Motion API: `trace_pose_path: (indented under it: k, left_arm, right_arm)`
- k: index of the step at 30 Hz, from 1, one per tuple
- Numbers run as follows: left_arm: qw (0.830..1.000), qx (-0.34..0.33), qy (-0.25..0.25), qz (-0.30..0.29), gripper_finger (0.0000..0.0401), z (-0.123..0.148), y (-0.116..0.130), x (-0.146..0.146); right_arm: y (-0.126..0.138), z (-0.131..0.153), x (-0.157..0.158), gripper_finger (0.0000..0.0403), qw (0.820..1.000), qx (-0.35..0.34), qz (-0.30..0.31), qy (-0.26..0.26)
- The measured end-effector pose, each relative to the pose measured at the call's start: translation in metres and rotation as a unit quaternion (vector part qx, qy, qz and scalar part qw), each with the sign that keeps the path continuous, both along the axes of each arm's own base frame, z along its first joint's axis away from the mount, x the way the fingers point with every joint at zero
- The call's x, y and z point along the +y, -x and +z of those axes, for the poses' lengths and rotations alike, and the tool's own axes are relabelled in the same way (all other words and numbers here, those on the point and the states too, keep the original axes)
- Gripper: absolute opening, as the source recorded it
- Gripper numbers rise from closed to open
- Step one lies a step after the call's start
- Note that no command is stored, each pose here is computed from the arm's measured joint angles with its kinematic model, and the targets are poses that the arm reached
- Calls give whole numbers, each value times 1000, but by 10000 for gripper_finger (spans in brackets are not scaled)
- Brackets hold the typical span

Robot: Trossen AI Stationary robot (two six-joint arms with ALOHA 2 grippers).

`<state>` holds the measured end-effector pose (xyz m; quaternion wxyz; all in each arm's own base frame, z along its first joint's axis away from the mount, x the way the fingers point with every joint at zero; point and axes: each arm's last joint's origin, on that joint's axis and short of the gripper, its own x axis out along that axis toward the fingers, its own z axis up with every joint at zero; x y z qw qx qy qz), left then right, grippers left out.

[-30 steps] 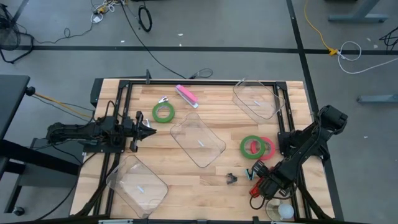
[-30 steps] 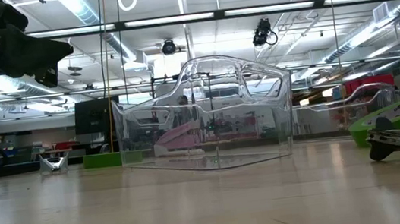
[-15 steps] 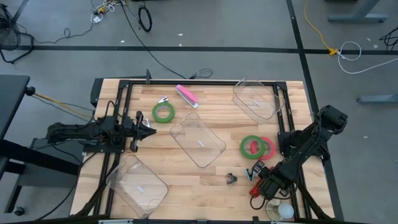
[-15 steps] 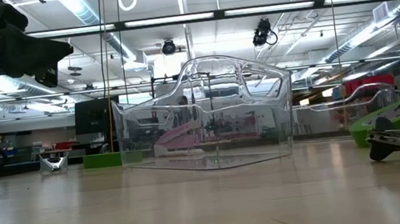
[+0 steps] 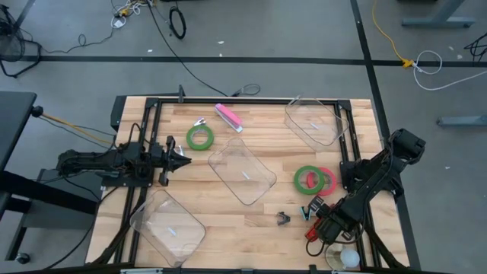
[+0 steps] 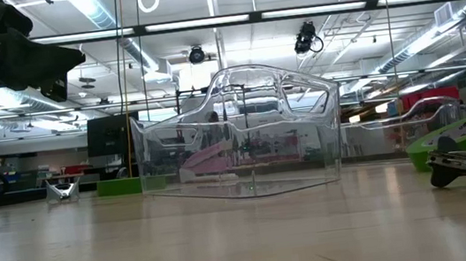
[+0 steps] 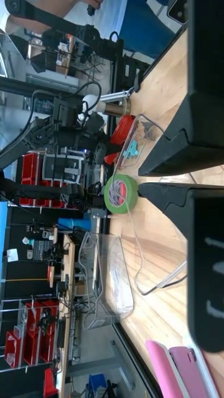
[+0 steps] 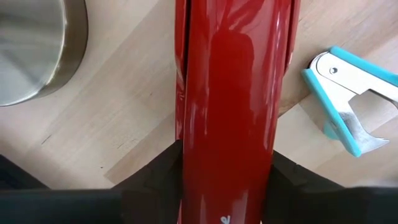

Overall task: Pick and place Stapler, Stapler remover, tape
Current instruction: Put the red stapler into the middle transparent bin

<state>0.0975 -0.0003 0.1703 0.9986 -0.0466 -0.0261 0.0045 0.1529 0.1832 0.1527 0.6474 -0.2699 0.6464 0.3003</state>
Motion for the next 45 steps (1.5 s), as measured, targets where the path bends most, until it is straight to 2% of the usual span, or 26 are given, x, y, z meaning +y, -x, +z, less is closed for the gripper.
trace_pose_path:
  k: [9, 16, 35, 45]
  left_arm:
    - [1000, 0, 0, 0, 30, 0, 0, 0]
    - [1000, 0, 0, 0, 30, 0, 0, 0]
    - [1000, 0, 0, 0, 30, 0, 0, 0]
    - [1000, 0, 0, 0, 30, 0, 0, 0]
  right_arm:
    - [1, 2, -1, 143, 1000, 0, 0, -3]
    - [2, 15, -3, 141, 1000, 0, 1, -3]
    - [-20, 106, 18, 141, 996, -60, 13, -70]
    - [-33, 157, 16, 141, 990, -98, 15, -102]
